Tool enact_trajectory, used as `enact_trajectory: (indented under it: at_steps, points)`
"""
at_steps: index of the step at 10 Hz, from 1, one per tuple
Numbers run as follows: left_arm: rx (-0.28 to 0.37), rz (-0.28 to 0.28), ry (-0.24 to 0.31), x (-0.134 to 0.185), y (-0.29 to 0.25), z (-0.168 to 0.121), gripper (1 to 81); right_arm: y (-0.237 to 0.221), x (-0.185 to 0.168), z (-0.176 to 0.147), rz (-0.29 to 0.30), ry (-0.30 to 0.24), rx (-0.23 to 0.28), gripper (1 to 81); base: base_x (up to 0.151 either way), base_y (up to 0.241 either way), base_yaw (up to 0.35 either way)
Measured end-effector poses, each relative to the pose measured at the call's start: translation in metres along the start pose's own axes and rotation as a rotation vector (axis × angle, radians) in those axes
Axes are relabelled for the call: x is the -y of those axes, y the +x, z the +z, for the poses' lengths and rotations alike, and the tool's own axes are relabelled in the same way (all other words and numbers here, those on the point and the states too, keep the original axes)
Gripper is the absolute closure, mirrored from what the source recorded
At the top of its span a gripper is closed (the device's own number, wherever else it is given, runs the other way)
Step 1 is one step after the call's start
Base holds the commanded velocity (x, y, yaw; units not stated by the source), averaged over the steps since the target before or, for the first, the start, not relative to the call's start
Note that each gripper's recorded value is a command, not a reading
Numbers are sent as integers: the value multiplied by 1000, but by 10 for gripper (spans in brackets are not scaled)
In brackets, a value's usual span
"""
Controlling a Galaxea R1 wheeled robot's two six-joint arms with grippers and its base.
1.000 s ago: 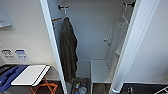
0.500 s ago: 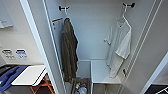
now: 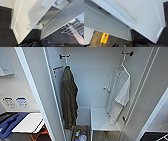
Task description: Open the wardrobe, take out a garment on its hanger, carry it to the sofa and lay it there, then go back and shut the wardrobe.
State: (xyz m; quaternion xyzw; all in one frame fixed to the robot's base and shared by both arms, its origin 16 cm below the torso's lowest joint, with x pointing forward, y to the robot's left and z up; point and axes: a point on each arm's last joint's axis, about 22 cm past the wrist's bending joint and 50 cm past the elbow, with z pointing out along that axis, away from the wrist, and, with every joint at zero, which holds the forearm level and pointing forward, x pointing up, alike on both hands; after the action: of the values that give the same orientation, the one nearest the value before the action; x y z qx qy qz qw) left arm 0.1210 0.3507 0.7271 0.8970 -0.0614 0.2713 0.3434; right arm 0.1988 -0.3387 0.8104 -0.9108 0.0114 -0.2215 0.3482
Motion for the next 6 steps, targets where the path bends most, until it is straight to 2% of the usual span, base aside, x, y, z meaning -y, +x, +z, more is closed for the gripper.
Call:
enact_trajectory:
  at_steps: [1,2,3,5,6]
  points:
    - [-13,0,43,27,-12,1,10,-5,-46,-6,54,-92,-13,10,0,0,0]
    - [-29,-1,62,42,-26,13,10,-22,-83,-5,104,-163,0,10,0,0,0]
    - [-33,-16,76,52,-46,28,10,-34,-107,3,138,-201,3,10,0,0,0]
    - [-2,-33,127,75,-96,45,10,-62,-123,45,199,-206,2,10,0,0,0]
    - [14,-41,163,88,-116,53,10,-98,-125,77,244,-202,29,10,0,0,0]
